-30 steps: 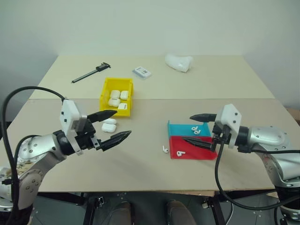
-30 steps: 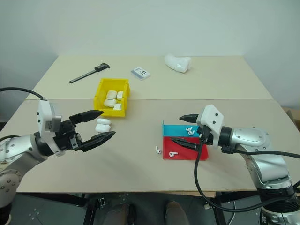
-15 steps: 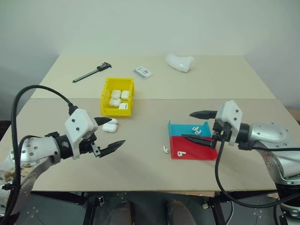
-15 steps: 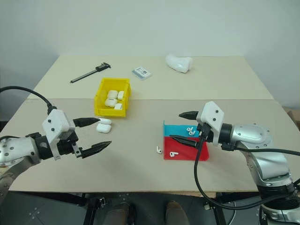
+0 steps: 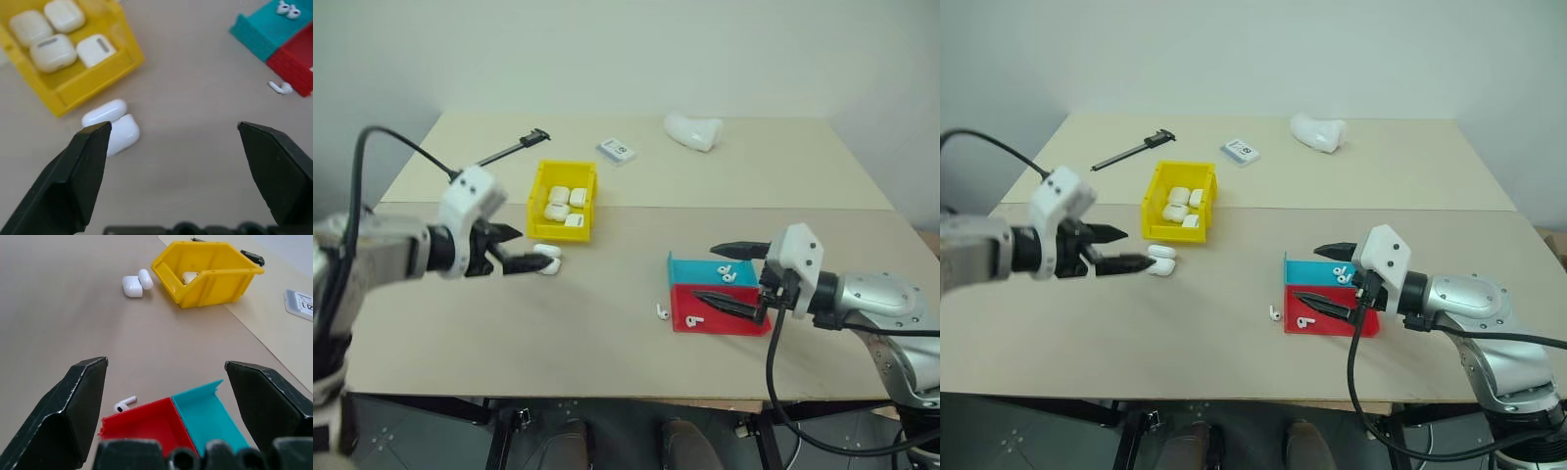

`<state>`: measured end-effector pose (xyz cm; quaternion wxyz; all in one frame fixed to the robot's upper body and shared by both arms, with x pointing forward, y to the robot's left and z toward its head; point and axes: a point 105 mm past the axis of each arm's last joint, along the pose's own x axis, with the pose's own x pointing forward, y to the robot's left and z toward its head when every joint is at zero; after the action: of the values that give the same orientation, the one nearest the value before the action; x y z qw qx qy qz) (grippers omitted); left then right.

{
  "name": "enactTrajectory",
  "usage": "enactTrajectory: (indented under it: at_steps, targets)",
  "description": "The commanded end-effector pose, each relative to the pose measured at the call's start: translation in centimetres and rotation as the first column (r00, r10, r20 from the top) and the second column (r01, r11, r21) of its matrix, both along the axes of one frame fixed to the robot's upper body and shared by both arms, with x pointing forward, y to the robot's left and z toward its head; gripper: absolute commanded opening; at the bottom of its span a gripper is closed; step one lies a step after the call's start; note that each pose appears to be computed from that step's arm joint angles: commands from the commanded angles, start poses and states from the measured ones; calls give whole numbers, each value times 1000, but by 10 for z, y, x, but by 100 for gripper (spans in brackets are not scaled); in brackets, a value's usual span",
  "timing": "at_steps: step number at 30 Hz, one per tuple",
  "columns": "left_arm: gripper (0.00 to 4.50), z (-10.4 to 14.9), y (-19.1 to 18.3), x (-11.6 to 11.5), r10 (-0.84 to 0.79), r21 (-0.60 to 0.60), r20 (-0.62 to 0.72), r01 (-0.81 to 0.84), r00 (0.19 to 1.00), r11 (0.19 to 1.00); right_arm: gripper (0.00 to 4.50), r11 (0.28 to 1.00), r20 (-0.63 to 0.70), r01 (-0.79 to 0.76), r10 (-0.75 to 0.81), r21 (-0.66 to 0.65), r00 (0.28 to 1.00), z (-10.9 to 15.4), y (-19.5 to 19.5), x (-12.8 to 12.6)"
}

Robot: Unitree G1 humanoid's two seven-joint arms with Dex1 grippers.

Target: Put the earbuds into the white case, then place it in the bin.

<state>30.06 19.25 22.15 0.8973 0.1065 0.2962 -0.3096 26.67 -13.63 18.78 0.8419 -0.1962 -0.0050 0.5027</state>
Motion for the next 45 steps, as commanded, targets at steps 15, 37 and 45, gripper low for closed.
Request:
enactTrajectory:
  at_steps: [15,37,45]
  targets:
    - [450,-16,2,48,262,125,-341,-233,903,964,447,991,37,12,-17,130,999,-2,29,-7]
    - [450,-68,-10,81,447,289,-368,-357,815,888,447,963,13,122,-129,239,992,-10,48,-27]
    - [450,-83,-8,90,467,320,-350,-365,812,874,447,952,-11,154,-157,264,988,-12,51,-33]
